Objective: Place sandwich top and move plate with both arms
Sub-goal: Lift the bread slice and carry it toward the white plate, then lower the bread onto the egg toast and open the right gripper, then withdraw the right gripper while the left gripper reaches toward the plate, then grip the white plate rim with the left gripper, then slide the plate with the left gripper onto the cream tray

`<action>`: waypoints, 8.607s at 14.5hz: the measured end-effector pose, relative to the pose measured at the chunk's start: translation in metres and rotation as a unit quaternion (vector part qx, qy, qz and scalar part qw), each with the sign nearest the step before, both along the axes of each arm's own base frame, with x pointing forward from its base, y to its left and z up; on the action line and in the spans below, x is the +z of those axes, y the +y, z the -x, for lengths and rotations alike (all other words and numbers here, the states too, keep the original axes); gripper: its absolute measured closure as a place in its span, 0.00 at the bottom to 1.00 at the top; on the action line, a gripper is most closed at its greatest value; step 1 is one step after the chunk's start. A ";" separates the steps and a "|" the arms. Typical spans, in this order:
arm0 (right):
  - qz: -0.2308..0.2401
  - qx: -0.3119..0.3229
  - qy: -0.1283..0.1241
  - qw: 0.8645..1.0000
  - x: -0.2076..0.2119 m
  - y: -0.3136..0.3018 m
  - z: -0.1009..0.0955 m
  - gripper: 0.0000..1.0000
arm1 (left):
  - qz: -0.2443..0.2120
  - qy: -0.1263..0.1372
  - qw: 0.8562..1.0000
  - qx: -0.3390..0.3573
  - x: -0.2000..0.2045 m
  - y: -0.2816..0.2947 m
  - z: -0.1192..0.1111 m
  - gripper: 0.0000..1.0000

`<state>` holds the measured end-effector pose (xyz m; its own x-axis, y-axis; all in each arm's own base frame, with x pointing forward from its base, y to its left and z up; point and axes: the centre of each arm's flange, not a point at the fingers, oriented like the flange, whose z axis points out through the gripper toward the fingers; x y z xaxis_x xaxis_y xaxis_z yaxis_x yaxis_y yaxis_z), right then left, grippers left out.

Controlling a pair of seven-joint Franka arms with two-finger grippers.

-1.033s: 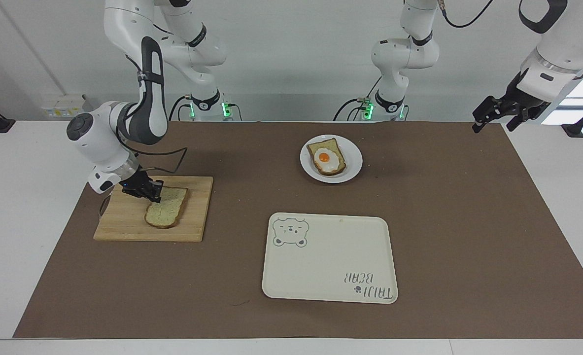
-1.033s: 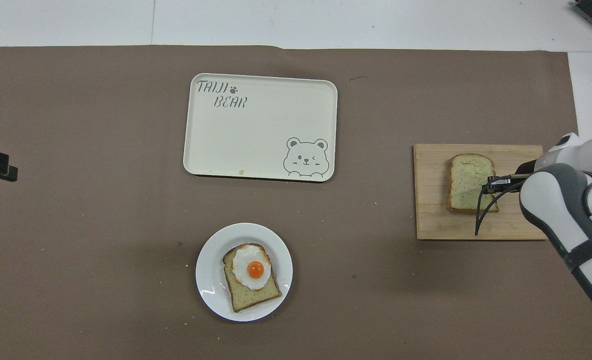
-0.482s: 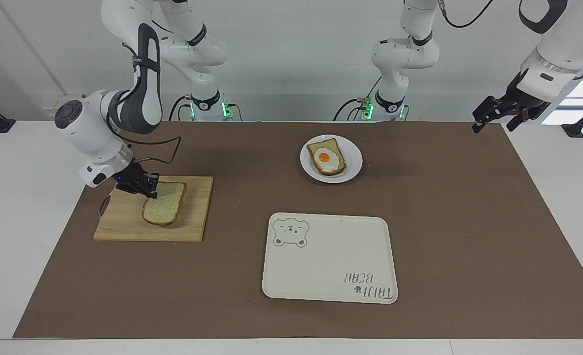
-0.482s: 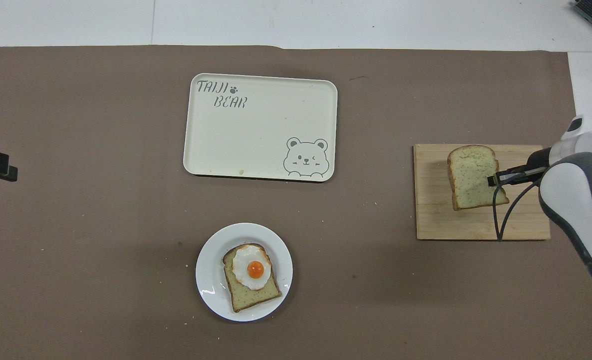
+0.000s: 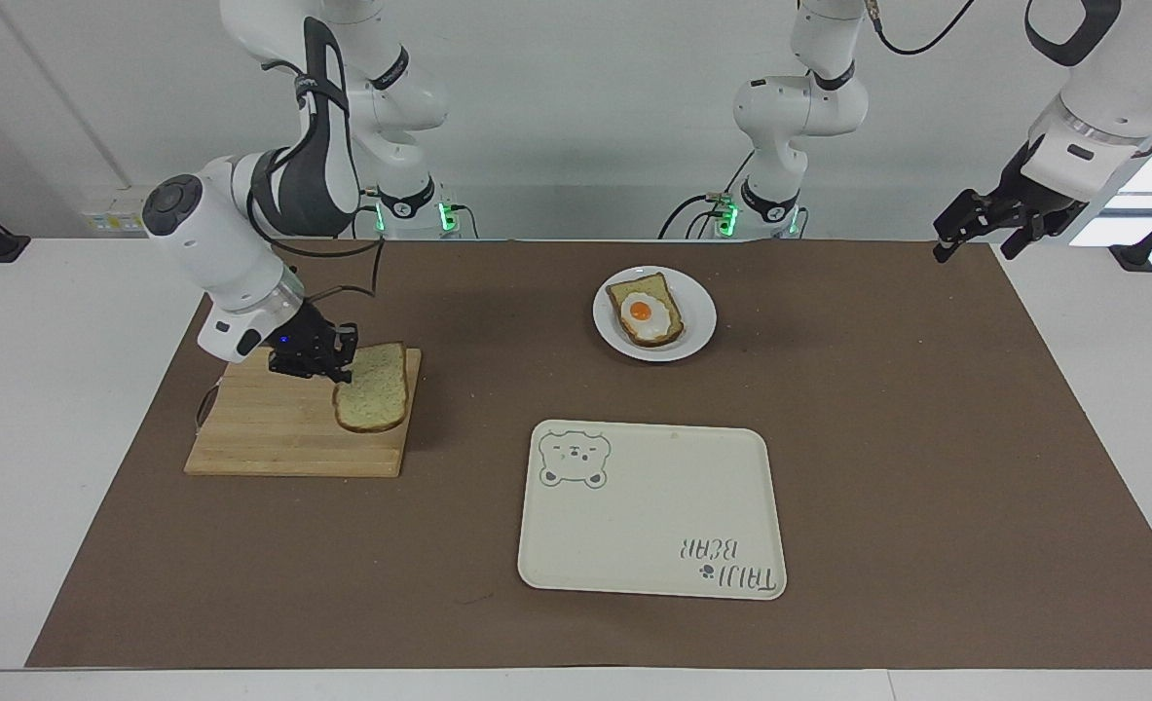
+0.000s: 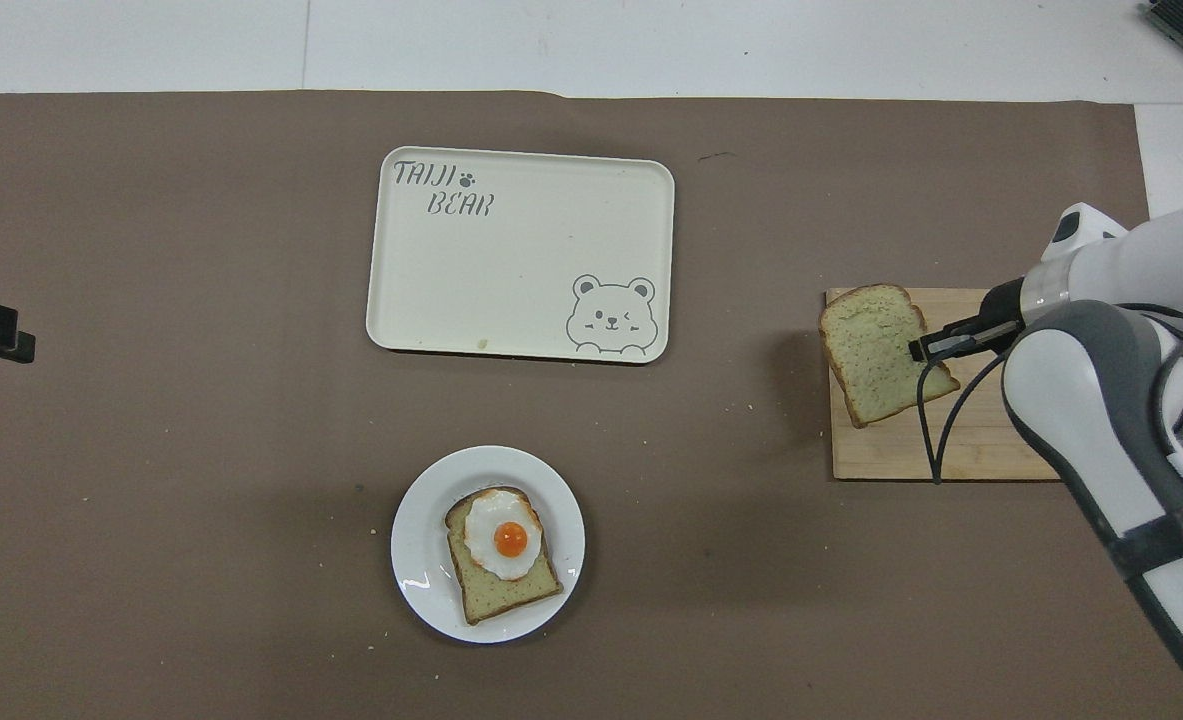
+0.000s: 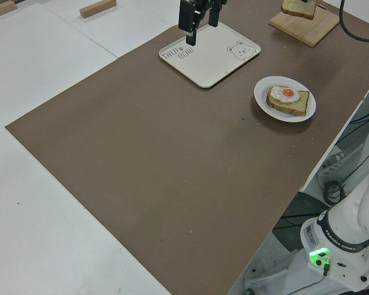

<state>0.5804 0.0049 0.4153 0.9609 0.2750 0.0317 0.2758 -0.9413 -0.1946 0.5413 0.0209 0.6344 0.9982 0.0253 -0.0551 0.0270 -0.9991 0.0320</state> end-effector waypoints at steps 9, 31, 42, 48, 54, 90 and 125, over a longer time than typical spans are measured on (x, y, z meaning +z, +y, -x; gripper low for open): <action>0.007 -0.072 0.040 0.997 0.000 0.146 0.020 0.92 | 0.000 0.000 1.000 0.000 0.000 0.000 0.000 0.00; -0.030 -0.087 0.081 0.992 -0.034 0.392 0.139 0.92 | 0.000 0.000 1.000 0.000 0.000 0.000 0.000 0.00; -0.014 -0.125 0.095 0.988 -0.073 0.415 0.161 0.92 | 0.000 0.000 1.000 0.000 0.000 0.000 0.000 0.00; -0.017 -0.129 0.091 0.987 -0.073 0.413 0.157 0.56 | 0.000 0.000 1.000 0.000 0.000 0.000 0.000 0.00; -0.031 -0.165 0.077 0.983 -0.062 0.382 0.117 0.00 | 0.000 0.000 1.000 0.000 0.000 0.000 0.000 0.00; 0.061 -0.216 0.002 0.974 0.160 0.024 0.039 0.00 | 0.276 0.034 0.958 -0.068 -0.253 -0.089 0.076 0.00; 0.112 -0.164 -0.004 0.980 0.261 -0.029 0.077 0.00 | 0.468 0.039 0.882 -0.037 -0.345 -0.108 0.103 0.95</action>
<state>0.5036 -0.0241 0.6760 0.9987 -0.0486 0.0138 -0.0490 -0.9984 0.0286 0.4385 -0.0869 0.2894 0.9873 -0.1333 -0.0863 0.0016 -0.5351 0.8448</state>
